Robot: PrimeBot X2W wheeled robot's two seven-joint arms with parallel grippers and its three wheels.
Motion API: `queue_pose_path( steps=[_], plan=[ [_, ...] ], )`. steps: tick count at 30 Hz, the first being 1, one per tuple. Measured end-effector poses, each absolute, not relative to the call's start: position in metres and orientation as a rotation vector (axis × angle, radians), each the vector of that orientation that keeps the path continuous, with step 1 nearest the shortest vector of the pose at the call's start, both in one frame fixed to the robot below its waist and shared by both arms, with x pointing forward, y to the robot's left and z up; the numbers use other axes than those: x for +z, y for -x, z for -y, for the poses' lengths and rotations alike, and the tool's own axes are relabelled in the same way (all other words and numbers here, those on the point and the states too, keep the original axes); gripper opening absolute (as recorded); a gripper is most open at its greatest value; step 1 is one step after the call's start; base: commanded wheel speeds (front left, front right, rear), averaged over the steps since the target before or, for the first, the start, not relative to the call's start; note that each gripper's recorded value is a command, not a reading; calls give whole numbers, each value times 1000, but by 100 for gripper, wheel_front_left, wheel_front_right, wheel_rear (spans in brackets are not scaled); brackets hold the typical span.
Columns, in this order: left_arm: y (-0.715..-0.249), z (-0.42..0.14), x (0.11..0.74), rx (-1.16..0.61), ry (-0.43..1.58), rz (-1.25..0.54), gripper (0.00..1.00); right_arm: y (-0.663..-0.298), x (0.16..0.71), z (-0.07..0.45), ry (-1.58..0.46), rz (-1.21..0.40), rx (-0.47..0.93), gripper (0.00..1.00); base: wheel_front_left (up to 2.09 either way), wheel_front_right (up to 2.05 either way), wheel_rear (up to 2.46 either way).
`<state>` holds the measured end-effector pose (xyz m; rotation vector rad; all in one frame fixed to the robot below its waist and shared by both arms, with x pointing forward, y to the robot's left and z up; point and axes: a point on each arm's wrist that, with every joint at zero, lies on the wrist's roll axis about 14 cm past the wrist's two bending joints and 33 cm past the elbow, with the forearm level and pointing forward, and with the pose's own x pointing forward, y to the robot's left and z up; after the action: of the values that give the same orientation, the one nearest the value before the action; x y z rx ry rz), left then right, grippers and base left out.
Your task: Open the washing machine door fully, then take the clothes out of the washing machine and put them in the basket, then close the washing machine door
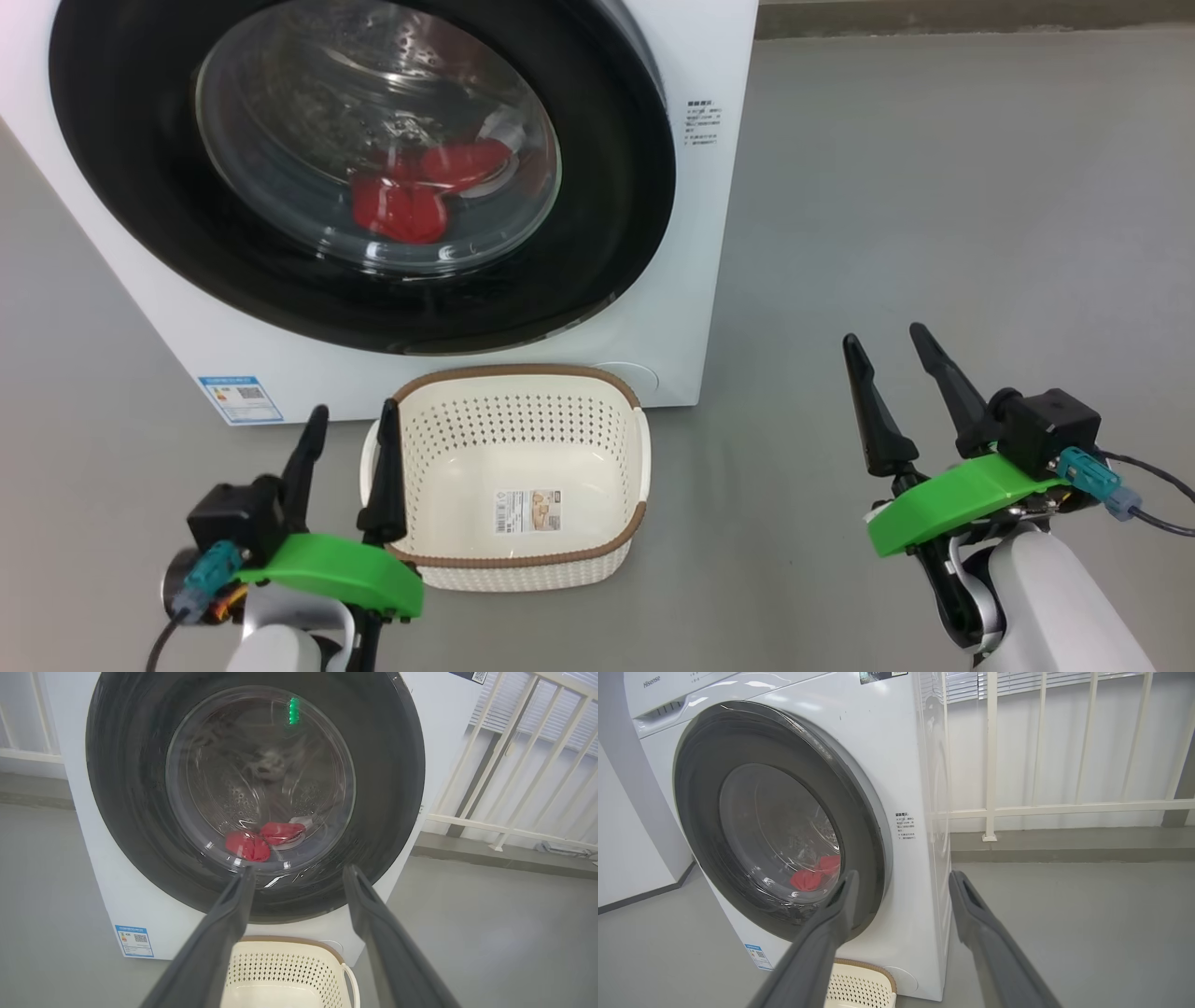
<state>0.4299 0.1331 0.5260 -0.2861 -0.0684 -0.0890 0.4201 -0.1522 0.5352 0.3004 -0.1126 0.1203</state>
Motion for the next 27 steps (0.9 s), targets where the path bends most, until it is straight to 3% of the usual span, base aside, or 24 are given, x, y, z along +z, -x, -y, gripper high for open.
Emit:
queue_pose_path(
  steps=[11,27],
  plan=[
    [-436,-130,534,-101,200,106,100,-423,542,148,-190,142,151,100,0,0,0],
    [-436,-130,525,-97,205,77,100,-426,546,145,-186,155,160,100,0,0,0]
  ],
)
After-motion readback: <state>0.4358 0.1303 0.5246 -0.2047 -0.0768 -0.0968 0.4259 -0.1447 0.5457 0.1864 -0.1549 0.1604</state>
